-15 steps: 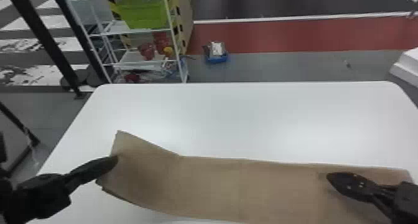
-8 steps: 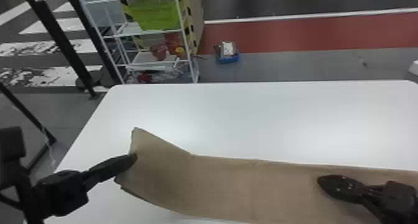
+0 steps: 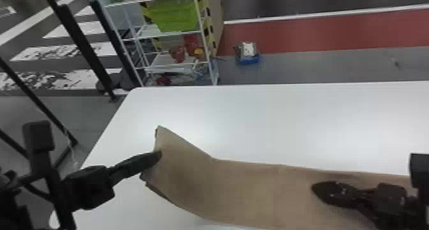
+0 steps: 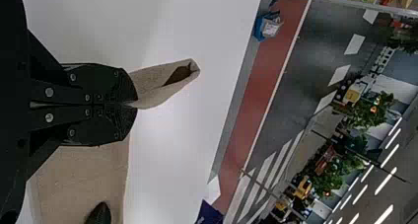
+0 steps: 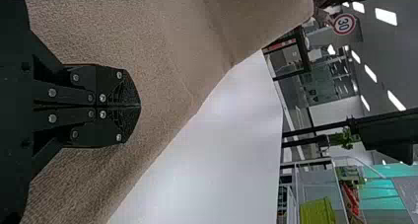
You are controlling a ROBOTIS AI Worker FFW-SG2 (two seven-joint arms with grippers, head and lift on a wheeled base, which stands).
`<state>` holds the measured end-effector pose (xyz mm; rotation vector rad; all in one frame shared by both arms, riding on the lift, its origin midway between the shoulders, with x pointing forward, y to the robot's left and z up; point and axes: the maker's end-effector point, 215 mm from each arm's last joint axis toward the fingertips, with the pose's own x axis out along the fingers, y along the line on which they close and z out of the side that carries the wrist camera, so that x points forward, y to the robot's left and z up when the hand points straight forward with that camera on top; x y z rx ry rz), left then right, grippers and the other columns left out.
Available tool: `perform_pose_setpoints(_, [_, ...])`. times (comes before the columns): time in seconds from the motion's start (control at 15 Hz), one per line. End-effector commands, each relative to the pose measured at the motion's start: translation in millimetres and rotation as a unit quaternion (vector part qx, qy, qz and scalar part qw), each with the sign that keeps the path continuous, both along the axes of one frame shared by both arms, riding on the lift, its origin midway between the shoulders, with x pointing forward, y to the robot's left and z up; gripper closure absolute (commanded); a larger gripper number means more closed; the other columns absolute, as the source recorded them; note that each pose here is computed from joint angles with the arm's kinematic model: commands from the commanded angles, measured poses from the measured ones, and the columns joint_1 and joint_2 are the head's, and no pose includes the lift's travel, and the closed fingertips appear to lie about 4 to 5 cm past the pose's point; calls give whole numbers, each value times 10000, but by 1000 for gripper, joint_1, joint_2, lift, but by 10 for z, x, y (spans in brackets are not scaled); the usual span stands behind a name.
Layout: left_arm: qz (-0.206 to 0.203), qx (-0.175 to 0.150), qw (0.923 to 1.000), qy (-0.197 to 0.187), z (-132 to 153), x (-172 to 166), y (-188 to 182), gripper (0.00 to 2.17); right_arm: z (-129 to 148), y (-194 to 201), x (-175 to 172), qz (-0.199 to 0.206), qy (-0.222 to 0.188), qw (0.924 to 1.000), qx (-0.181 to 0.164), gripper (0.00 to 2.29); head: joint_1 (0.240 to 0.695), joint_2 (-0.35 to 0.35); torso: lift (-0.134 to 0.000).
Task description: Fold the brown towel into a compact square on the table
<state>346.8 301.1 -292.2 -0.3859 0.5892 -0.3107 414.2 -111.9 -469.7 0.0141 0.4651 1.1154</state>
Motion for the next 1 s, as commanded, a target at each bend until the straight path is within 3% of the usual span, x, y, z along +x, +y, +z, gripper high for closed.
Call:
perform_pose_setpoints(0.0, [32, -56, 10000, -1, 29, 27, -9, 1892, -48, 203, -15, 135, 62, 9999, 15, 1423, 695, 277, -124])
perform_pose_setpoints(0.53, [-87, 23, 9998, -171, 166, 62, -115, 1892, 7, 878, 150, 334, 3, 9994, 136, 1423, 695, 350, -124])
perform_pose_setpoints(0.93, [-131, 23, 9996, -263, 235, 92, -151, 1892, 450, 544, 53, 71, -133, 9989, 444, 1423, 695, 350, -124])
